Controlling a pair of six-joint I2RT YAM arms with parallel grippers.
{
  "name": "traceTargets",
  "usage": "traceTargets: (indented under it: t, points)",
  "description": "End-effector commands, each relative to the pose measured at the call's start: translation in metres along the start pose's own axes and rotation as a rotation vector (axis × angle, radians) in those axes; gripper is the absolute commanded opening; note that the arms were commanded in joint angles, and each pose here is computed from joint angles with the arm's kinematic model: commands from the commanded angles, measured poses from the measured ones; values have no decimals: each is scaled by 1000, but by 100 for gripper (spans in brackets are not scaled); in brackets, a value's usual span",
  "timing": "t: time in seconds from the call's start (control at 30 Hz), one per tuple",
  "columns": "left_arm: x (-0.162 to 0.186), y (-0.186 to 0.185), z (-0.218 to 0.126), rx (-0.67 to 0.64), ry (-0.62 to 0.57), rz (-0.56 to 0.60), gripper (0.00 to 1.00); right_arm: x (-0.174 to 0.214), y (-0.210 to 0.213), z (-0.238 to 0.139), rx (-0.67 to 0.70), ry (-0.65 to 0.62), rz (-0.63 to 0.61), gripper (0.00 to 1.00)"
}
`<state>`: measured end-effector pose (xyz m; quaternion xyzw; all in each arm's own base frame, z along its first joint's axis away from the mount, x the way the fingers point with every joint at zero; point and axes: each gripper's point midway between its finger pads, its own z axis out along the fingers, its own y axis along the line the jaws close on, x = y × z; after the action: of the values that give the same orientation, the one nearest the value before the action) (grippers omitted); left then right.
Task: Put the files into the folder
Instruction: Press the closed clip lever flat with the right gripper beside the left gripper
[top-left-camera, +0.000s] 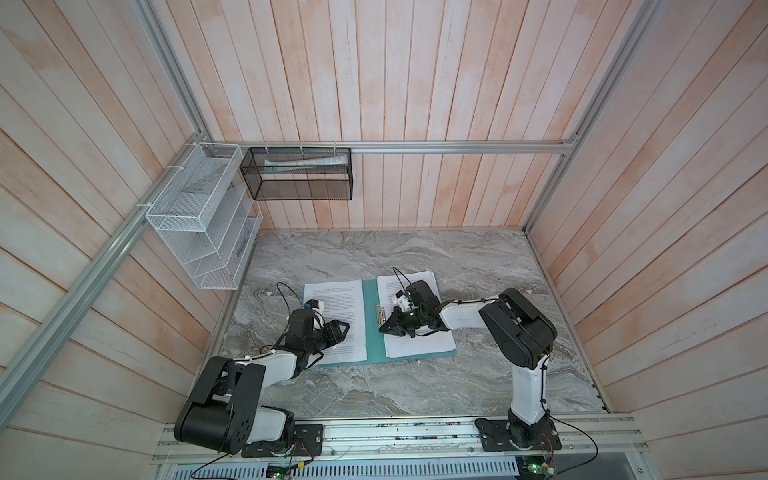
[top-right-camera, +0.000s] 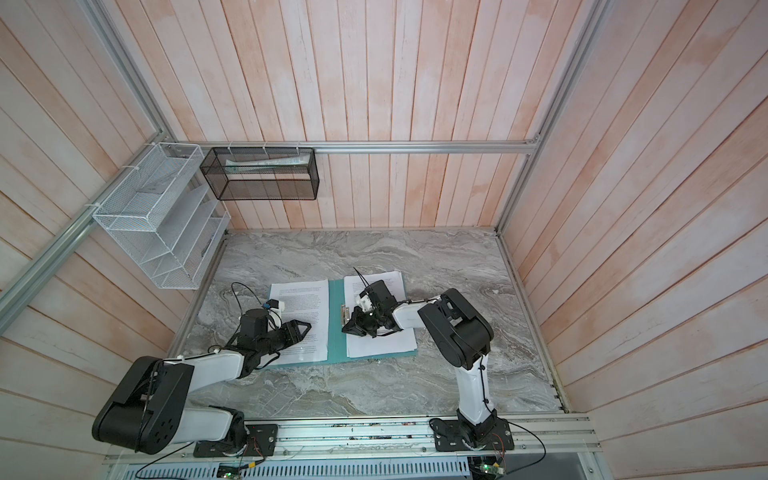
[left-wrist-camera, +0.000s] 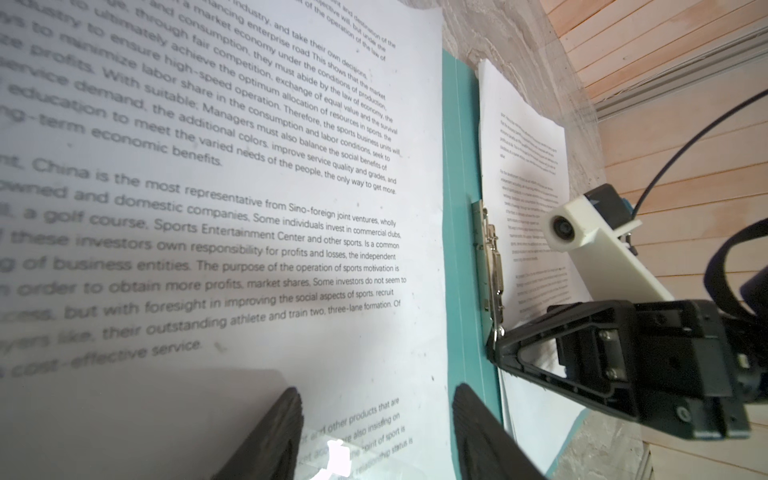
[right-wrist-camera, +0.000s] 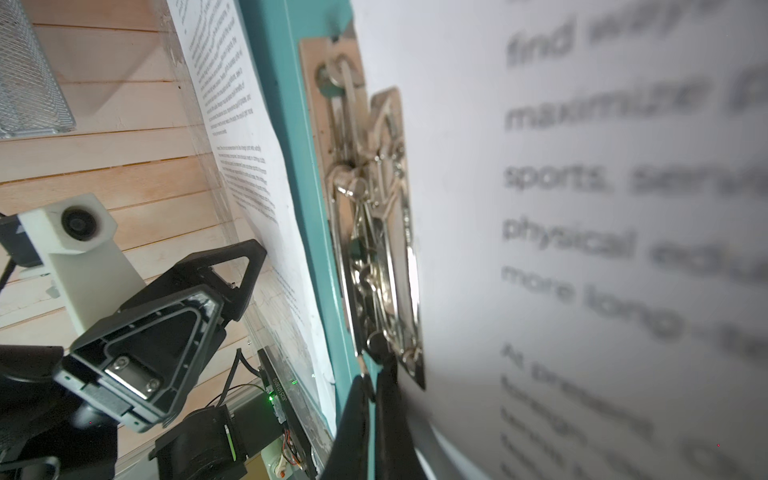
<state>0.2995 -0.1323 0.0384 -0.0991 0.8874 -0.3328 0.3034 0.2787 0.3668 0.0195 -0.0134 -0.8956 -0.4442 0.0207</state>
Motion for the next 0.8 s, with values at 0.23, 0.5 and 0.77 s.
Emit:
traceTargets:
  t: [0.23,0.5,0.77]
  points:
    - [11,15,4,-53,50,-22,60,58,-106,22,364,157,187,1]
    - [11,14,3,-53,48,-21,60,91,-145,17,469,243,247,2]
    - [11,12,3,-43,48,-16,60,76,-112,22,406,234,208,9]
